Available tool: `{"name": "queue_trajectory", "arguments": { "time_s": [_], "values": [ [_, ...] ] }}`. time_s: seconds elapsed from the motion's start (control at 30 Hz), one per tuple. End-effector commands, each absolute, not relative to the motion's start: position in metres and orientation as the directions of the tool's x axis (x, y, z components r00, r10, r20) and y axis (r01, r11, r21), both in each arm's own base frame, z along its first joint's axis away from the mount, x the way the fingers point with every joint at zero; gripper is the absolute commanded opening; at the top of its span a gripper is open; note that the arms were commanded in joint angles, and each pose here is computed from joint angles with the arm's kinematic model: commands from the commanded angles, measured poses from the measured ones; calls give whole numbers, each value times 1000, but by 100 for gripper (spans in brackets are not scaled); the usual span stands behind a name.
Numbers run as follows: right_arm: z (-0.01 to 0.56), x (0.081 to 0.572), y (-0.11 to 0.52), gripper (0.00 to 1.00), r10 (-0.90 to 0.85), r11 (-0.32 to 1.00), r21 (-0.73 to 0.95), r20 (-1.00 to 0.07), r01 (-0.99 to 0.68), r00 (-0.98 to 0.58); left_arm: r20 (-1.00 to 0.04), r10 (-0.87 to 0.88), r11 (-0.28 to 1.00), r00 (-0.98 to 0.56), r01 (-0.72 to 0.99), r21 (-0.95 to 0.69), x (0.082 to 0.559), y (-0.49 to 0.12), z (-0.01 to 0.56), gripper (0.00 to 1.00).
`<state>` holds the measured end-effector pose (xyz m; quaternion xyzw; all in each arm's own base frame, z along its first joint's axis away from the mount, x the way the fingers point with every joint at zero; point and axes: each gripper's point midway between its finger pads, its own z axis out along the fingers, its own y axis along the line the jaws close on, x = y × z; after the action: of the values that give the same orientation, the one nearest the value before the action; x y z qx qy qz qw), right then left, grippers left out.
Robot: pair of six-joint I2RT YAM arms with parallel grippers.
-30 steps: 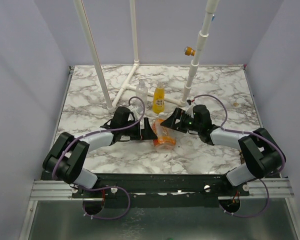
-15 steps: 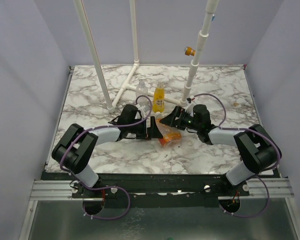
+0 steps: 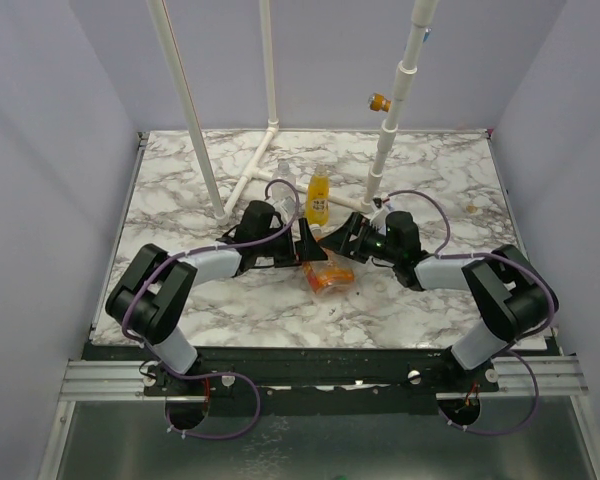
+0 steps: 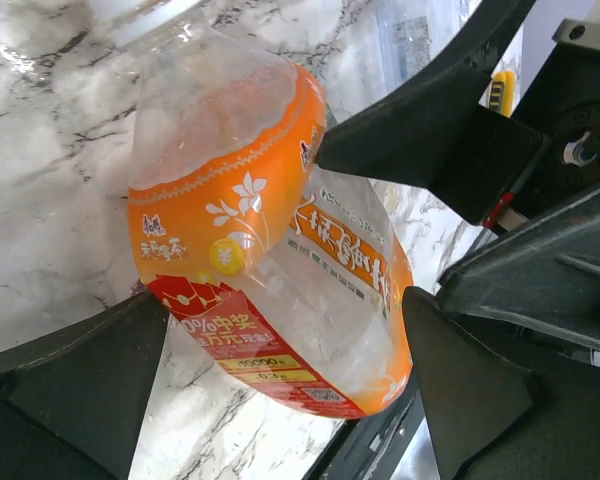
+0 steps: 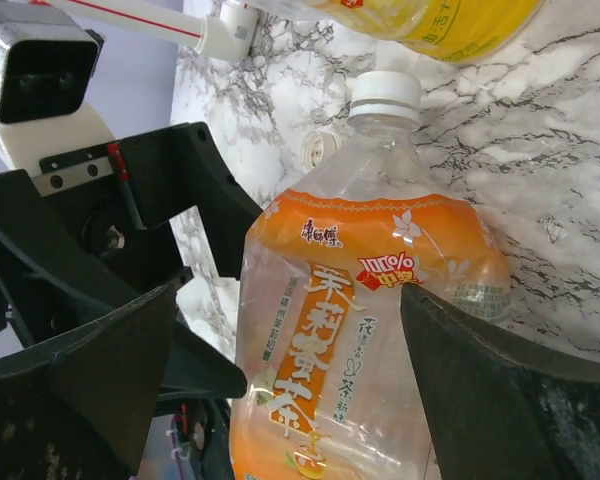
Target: Unscrew the bottle caps
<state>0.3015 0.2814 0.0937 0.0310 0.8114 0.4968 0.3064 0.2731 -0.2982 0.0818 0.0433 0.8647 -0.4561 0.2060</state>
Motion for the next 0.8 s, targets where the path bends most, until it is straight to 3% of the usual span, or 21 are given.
{"name": "queue_trajectory", "arguments": {
  "time_s": [0.0, 0.23, 0.3, 0.4, 0.5, 0.77],
  "values": [
    [45, 263, 280, 97, 296, 527, 845, -287, -95, -911, -435, -166, 548, -885, 284, -787, 291, -310, 97, 99],
    [58, 267, 291, 96, 290, 485, 866, -289, -120, -912, -444, -153, 559, -883, 292, -776, 288, -309, 88, 97],
    [63, 268, 295, 96, 280, 469, 873, -292, -136, -915, -451, -149, 564, -880, 299, -770, 289, -309, 87, 89],
    [69, 269, 298, 96, 271, 456, 876, -302, -155, -914, -468, -136, 565, -873, 320, -761, 288, -308, 87, 62],
    [74, 267, 297, 96, 267, 454, 875, -315, -170, -911, -487, -120, 560, -865, 346, -753, 285, -305, 91, 42],
    [117, 270, 293, 99, 214, 491, 822, -434, -288, -875, -503, -60, 502, -862, 409, -762, 267, -285, 112, 34]
  ]
}}
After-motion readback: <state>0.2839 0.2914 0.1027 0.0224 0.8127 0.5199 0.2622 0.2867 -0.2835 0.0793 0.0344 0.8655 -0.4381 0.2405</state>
